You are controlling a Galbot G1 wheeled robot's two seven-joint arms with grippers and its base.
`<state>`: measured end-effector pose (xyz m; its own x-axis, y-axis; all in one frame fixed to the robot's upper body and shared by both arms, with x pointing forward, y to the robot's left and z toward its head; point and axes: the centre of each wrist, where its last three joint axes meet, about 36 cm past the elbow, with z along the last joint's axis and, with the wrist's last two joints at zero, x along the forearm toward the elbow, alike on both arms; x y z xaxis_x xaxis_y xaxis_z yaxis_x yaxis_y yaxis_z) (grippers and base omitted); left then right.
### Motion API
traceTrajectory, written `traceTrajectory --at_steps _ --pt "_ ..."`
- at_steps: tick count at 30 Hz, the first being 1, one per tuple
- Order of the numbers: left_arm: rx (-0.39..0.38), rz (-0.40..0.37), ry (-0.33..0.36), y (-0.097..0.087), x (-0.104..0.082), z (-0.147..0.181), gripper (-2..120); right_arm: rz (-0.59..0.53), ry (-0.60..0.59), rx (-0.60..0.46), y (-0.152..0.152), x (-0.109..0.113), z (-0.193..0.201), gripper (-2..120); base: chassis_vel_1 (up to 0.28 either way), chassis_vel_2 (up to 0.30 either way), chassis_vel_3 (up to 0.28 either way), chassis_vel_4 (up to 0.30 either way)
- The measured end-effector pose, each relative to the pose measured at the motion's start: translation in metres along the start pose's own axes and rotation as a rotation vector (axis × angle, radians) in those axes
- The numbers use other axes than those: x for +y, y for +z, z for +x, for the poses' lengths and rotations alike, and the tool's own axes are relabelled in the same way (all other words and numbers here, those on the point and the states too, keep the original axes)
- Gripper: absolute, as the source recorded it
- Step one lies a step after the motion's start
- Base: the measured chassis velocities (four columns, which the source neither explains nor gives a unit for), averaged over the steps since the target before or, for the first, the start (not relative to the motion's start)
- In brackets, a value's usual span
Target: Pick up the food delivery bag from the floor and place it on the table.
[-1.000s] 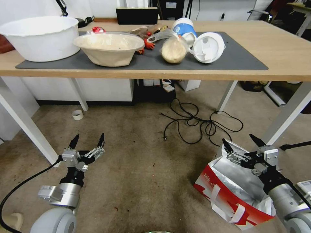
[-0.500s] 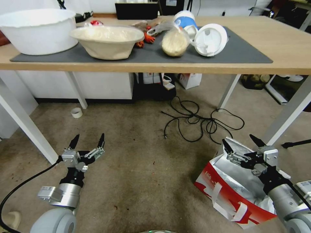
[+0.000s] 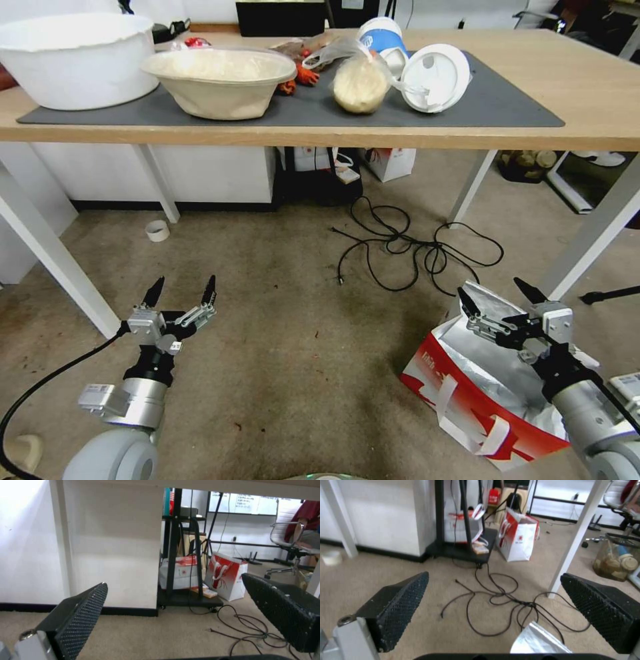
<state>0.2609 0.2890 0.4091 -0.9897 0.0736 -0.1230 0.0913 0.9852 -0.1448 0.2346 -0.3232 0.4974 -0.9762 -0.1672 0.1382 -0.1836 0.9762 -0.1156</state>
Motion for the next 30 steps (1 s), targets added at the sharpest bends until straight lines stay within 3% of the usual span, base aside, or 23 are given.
traceTrajectory --at_steps 4,6,11,14,18,22,30 --pt "-0.002 0.002 0.0 0.0 0.0 -0.001 100 0.037 -0.013 0.034 0.0 -0.007 -0.002 100 0.0 0.0 0.0 0.0" --pt "-0.005 0.006 0.0 0.0 -0.001 -0.002 100 0.106 -0.032 0.095 -0.003 -0.023 -0.006 100 0.0 0.0 0.0 0.0" --pt "-0.006 0.01 0.001 0.001 -0.002 -0.002 100 0.162 -0.058 0.188 -0.003 -0.039 -0.013 100 0.0 0.0 0.0 0.0" --pt "-0.005 0.011 -0.001 0.001 -0.002 -0.002 100 0.226 -0.082 0.307 0.003 -0.061 -0.024 100 0.0 0.0 0.0 0.0" --pt "-0.003 0.013 -0.002 0.0 -0.003 -0.001 100 0.259 -0.091 0.358 0.005 -0.072 -0.03 100 0.0 0.0 0.0 0.0" --pt "0.0 0.022 -0.003 -0.007 -0.009 0.002 100 0.38 -0.128 0.449 0.007 -0.099 -0.049 100 0.0 0.0 0.0 0.0" --pt "0.001 0.03 -0.005 -0.013 -0.014 0.008 100 0.493 -0.204 0.545 -0.01 -0.123 -0.087 100 0.0 0.0 0.0 0.0"
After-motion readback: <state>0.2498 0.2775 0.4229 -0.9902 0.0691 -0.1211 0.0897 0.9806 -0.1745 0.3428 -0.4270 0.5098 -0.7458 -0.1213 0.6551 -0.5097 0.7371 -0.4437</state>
